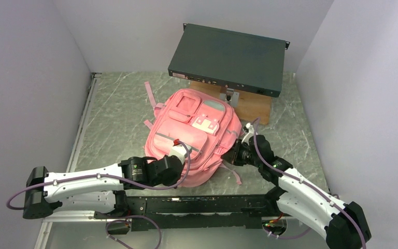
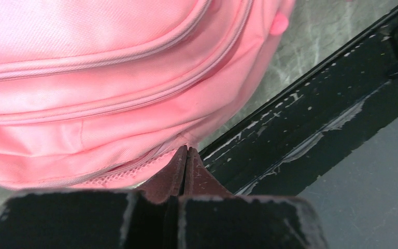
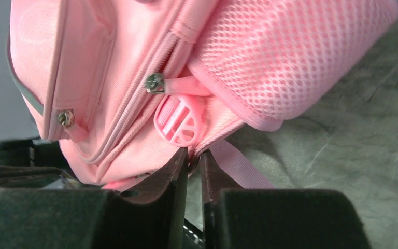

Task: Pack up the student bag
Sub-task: Zip the student bag at the center of the board.

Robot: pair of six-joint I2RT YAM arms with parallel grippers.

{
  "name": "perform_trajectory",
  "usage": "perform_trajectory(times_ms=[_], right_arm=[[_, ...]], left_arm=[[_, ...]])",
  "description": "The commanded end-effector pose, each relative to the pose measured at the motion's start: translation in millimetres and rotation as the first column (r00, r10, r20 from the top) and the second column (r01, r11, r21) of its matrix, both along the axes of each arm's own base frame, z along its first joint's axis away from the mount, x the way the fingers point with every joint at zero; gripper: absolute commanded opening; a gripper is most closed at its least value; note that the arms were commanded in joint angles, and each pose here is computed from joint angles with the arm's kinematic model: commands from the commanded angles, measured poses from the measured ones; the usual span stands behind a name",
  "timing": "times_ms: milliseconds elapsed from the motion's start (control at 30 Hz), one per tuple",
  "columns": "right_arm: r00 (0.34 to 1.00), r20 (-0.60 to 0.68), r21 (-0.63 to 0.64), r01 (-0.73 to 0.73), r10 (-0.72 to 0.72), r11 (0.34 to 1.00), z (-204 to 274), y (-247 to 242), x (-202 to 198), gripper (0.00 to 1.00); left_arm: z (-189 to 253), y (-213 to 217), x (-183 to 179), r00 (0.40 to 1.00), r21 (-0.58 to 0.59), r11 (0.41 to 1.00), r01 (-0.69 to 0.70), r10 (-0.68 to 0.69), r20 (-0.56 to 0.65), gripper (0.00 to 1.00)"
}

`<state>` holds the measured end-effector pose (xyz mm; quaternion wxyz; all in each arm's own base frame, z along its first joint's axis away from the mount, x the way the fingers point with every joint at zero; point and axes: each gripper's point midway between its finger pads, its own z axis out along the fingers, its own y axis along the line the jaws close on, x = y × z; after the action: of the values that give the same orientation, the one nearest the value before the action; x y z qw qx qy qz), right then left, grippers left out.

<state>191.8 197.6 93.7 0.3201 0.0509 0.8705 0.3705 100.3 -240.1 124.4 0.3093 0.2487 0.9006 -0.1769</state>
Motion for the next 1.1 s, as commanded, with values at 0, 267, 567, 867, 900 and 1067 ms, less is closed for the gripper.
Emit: perform_trajectory(times_ms=[0,267,567,867,900,1067], right_arm=[[0.965,0.145,-0.177,-0.194,0.22,0.965,28,1,1,0.23],[0.857,0.287,-0.312,-0.339,0.428,0.887,75,34,-27,0.51],[0.734,0.267,-0.4,-0.505,0.624,0.765,59,88,-38,0.59],[0.443,0.435,-0.688,-0.398,0.784,0.607,68,122,-73,0.84],[0.416,0.432,-0.732,-0.357,0.8,0.581,65,124,-71,0.84],[0.324,0.376,-0.881,-0.164,0.868,0.443,49,130,-56,0.84]], left_arm=[[15,-19,-3,1.0,-0.147,0.989,-0.007,0.003,-0.029,0.0],[17,-12,-1,0.998,-0.179,0.983,-0.048,0.041,-0.041,0.0],[19,-6,-14,0.99,-0.234,0.968,-0.09,0.062,-0.124,0.06],[29,54,8,0.902,-0.393,0.812,-0.431,0.375,-0.215,0.74],[33,62,10,0.892,-0.409,0.793,-0.451,0.399,-0.211,0.76],[65,86,14,0.895,-0.49,0.754,-0.436,0.421,-0.149,0.84]])
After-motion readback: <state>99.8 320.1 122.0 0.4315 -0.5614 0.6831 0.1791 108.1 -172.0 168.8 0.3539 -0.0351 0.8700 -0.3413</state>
